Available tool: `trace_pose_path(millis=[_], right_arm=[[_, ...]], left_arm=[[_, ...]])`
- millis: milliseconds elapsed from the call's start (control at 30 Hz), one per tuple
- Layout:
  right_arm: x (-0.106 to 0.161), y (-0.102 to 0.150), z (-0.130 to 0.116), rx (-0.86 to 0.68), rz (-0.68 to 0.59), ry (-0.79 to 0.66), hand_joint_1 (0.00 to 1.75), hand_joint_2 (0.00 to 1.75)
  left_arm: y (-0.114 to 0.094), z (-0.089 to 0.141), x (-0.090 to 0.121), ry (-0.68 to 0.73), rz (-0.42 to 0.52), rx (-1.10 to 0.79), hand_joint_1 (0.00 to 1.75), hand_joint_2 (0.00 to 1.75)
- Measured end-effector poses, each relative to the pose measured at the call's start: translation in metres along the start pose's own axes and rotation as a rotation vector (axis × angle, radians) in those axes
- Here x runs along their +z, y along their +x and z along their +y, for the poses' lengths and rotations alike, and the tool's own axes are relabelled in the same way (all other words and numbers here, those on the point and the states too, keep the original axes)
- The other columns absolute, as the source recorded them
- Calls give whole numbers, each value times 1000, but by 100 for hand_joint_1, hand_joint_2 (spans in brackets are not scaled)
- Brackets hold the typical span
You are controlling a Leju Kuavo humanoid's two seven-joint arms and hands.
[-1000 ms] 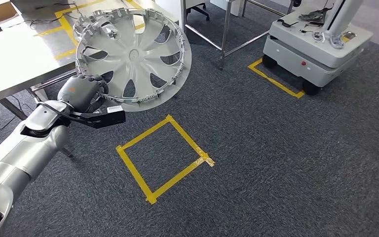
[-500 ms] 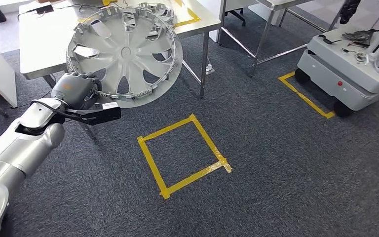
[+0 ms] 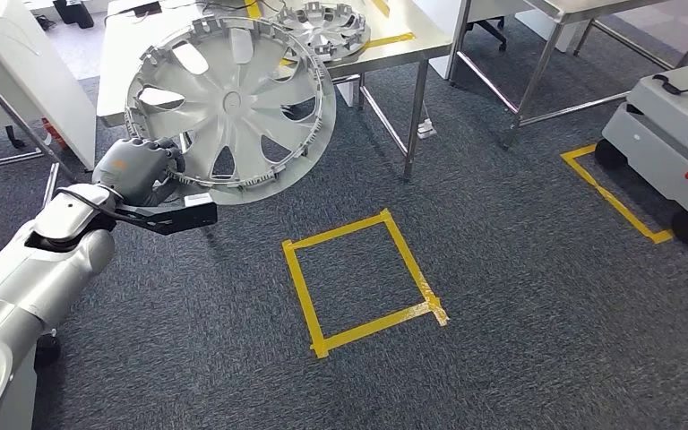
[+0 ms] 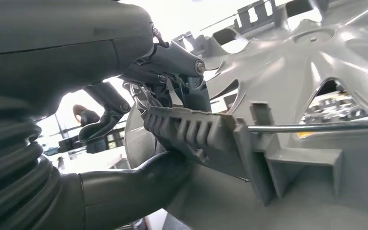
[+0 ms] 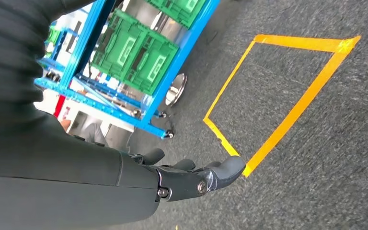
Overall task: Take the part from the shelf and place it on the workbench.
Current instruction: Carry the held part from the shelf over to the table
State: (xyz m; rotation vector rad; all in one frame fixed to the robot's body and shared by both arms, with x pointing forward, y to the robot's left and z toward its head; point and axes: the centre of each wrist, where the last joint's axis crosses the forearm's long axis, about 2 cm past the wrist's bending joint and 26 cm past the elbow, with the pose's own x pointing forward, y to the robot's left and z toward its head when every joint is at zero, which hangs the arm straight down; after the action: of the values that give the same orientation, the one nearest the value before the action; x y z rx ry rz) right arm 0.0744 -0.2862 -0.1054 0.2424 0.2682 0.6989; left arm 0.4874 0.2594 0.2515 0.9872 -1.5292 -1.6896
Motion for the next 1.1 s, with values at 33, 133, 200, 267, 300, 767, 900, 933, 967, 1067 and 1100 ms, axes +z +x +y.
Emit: trace_pose_path(millis=[33,133,200,267,300,767,900,933,967,1067,1100], right_arm=[[0,0,0,-1,-4,1,0,175],[0,0,0,-4,-28,2,0,175],[0,1,0,-1,-37,-1,0,175],[0,0,-1,0,-37,-1,0,175],[0,0,0,0,-37,-1,0,175],[0,0,0,0,-34,1,0,175],[0,0,0,0,-34,1,0,175],[0,0,0,0,-34,1,0,175],[0,0,0,0,-34,1,0,175],[0,-1,1,0,-33,1,0,175],[0,-1,1,0,-33,1,0,175]], left_arm=[[0,-1,0,-2,-1,0,175,175],[-2,-2,1,-4,0,-3,175,175],[-3,-2,3,0,3,-5,175,175],[-4,-4,3,3,2,-4,175,175],[-4,-5,4,3,2,-3,175,175],[-3,-10,6,-11,9,-6,175,175],[-2,-9,4,-8,8,5,175,175],[-2,-9,4,-8,7,7,175,175],[-1,-8,4,-8,5,9,175,175],[1,-8,3,-10,-1,12,175,175],[1,-8,3,-10,-2,13,175,175]])
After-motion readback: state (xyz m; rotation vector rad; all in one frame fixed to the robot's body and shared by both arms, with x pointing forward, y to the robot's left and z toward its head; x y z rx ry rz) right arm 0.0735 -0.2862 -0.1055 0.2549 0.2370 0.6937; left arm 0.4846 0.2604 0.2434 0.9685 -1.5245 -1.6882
